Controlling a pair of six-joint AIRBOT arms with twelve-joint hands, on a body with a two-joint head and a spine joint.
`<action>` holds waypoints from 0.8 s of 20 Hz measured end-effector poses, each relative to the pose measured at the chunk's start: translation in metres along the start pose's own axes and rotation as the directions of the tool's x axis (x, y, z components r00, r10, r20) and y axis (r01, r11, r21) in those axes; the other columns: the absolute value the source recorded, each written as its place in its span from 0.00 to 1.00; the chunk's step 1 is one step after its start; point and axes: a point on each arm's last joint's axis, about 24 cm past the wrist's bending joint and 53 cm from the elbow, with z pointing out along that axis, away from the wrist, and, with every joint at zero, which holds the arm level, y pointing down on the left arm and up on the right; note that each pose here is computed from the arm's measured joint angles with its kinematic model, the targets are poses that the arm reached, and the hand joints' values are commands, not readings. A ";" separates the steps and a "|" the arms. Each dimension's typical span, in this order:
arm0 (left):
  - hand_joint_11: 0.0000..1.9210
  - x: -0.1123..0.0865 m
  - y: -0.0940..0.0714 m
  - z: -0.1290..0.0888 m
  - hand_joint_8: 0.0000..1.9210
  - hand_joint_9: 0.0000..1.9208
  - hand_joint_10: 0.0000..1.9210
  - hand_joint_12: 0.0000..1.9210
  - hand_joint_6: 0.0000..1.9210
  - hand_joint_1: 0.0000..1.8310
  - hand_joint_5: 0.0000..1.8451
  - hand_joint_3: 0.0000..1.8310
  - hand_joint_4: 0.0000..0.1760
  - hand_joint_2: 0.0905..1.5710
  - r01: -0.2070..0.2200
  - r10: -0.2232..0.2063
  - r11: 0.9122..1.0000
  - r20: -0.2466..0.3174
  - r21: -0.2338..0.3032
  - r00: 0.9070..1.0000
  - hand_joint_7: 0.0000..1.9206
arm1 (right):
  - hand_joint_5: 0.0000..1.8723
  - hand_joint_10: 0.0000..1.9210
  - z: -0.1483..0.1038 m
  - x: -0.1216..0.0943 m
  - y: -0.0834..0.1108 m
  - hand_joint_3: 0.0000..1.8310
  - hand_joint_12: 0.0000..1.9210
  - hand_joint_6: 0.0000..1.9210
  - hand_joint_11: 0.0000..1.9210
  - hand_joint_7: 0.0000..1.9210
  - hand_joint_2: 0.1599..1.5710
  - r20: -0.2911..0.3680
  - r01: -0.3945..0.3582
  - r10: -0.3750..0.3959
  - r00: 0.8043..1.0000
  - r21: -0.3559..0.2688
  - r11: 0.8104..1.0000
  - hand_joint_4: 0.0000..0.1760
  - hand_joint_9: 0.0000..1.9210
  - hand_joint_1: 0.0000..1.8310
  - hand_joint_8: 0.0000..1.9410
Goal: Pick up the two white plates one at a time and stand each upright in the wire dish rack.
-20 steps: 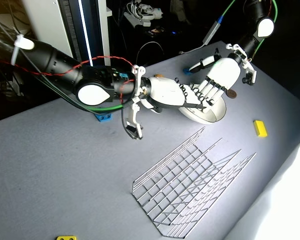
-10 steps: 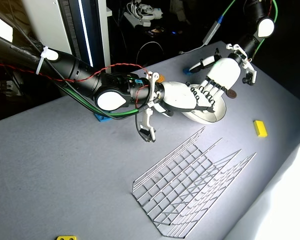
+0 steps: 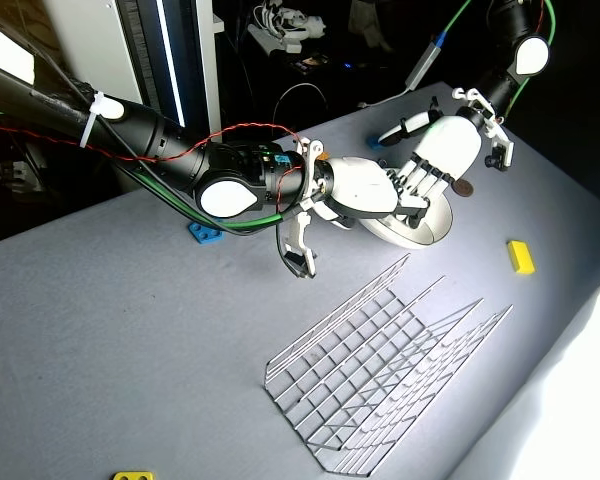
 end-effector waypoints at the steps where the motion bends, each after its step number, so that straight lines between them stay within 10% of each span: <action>1: 0.00 0.000 0.000 0.000 0.00 0.00 0.00 0.00 0.00 0.00 0.00 0.01 0.00 0.65 0.000 0.000 1.000 0.000 0.000 1.000 0.01 | 0.46 0.53 0.000 0.000 0.000 0.04 0.57 0.01 0.27 0.47 0.64 0.000 0.000 0.000 1.000 0.000 1.000 0.00 0.43 0.85 0.01; 2: 0.00 0.000 0.000 0.000 0.00 0.00 0.00 0.00 0.00 0.00 0.00 0.01 0.00 0.65 0.000 0.000 1.000 0.000 0.000 1.000 0.00 | 0.40 0.59 0.000 0.000 0.000 0.01 0.81 0.53 0.37 0.45 0.69 0.000 0.000 0.000 1.000 0.000 1.000 0.00 0.44 0.82 0.40; 3: 0.00 0.000 0.000 0.000 0.00 0.00 0.00 0.00 0.00 0.00 0.00 0.01 0.00 0.65 0.001 -0.001 1.000 0.002 -0.001 1.000 0.00 | 0.40 0.58 0.001 -0.001 0.002 0.00 0.83 0.63 0.39 0.46 0.70 0.007 0.003 -0.003 1.000 -0.007 1.000 0.00 0.46 0.81 0.49; 7: 0.00 -0.001 0.000 0.000 0.00 0.01 0.00 0.00 0.00 0.00 0.01 0.01 0.00 0.65 0.002 -0.002 1.000 0.004 0.000 1.000 0.01 | 0.55 0.37 0.000 -0.009 0.007 0.00 0.75 0.41 0.43 0.58 0.63 0.039 0.019 -0.018 0.999 -0.028 0.999 0.00 0.61 0.82 0.35; 16: 0.00 -0.023 -0.005 -0.014 0.00 0.01 0.00 0.00 0.00 0.00 0.01 0.00 0.00 0.65 0.017 -0.017 1.000 0.075 -0.005 0.997 0.01 | 0.55 0.42 0.001 -0.012 0.017 0.00 0.76 0.44 0.40 0.57 0.64 0.053 -0.004 0.007 0.999 -0.048 0.999 0.00 0.57 0.82 0.40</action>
